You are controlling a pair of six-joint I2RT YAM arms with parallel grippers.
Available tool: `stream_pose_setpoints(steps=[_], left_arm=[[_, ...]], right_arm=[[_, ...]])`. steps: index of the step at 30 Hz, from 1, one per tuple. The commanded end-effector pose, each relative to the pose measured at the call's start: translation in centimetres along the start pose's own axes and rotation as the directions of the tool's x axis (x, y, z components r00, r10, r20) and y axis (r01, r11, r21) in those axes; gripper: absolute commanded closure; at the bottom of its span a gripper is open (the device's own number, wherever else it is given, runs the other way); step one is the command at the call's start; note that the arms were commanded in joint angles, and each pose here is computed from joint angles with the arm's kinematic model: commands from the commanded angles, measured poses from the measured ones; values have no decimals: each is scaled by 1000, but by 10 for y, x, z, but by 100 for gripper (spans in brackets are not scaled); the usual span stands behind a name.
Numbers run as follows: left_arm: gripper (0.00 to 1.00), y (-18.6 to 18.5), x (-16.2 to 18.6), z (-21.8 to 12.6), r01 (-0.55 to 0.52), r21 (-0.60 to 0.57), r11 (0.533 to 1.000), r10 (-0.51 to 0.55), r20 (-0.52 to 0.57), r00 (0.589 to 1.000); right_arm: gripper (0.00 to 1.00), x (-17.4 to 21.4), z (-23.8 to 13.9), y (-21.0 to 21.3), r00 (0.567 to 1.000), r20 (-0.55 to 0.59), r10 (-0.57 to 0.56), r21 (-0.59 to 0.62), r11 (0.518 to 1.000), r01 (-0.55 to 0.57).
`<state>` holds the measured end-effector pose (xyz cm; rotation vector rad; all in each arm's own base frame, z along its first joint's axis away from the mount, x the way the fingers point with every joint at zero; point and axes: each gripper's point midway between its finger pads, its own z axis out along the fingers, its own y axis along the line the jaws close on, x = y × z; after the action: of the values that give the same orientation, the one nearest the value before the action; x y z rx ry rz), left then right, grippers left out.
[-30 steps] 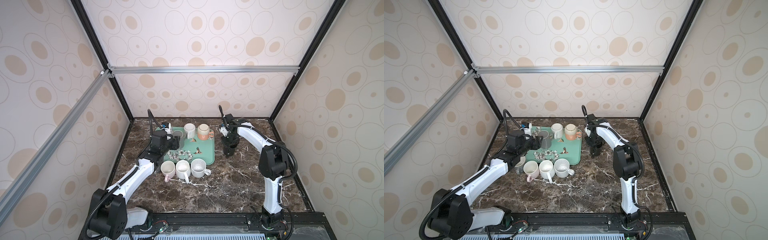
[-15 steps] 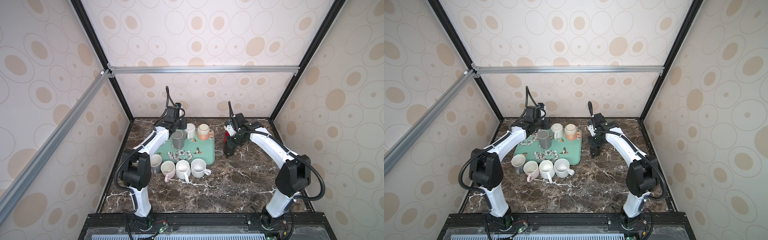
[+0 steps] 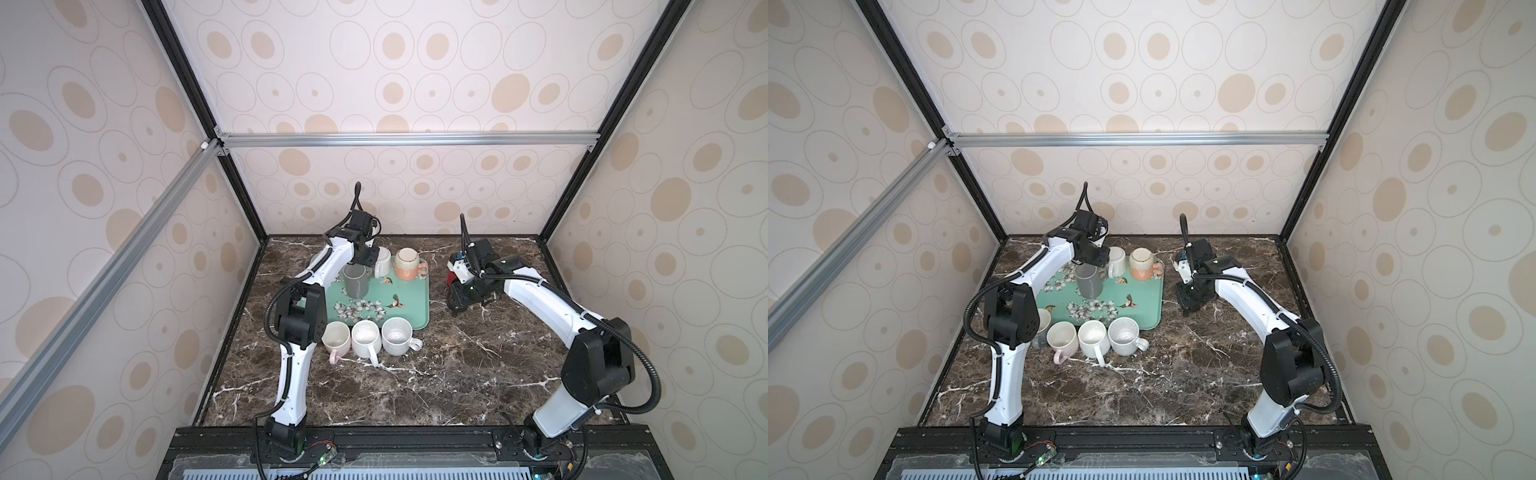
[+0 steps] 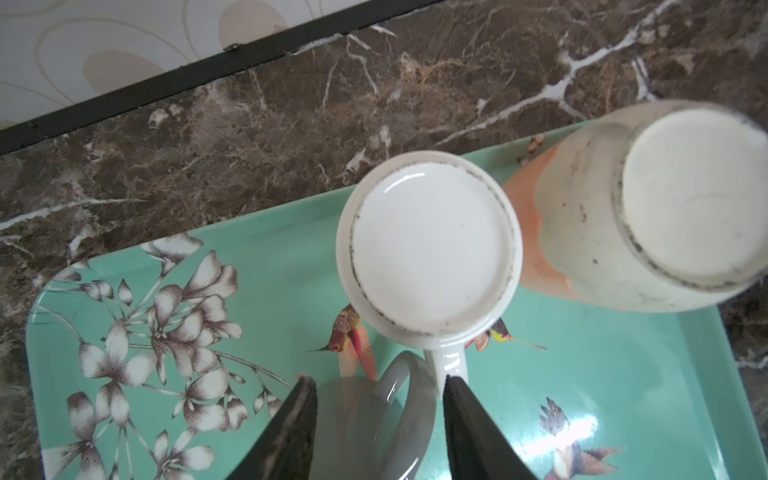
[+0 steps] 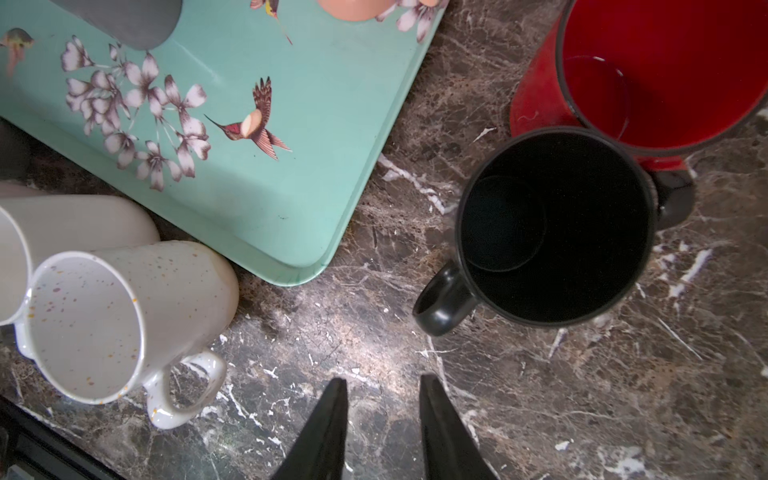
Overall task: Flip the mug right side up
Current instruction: 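Reach the left gripper to the upside-down grey mug on the tray while the right withdraws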
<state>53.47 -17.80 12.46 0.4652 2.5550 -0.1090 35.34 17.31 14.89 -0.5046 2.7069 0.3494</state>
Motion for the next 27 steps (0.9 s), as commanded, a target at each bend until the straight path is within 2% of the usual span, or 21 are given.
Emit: stream_pose_setpoints(steps=[1, 9, 15, 20, 24, 27], left_arm=[[51, -9, 5, -21, -93, 13, 996, 94, -33, 995], [52, -37, 20, -34, -229, 72, 971, 233, -49, 971], [53, -50, 31, -48, -268, 83, 960, 272, -55, 961], [52, -58, 26, -66, -242, 82, 967, 242, 14, 970], [45, -26, 1, -71, -123, -101, 987, 130, 66, 989], [44, -14, -6, -51, -65, -121, 990, 67, 12, 998]], right_arm=[[66, -5, -7, 14, 999, 36, 12, -61, 998, -10], [66, -11, -6, 23, 998, 49, 34, -114, 993, -28], [65, -12, -2, 30, 998, 48, 48, -148, 988, -40], [65, -15, 2, 35, 997, 46, 55, -169, 984, -46], [64, -19, 3, 41, 997, 46, 54, -186, 982, -44], [64, -20, 1, 47, 998, 47, 45, -192, 981, -36]])
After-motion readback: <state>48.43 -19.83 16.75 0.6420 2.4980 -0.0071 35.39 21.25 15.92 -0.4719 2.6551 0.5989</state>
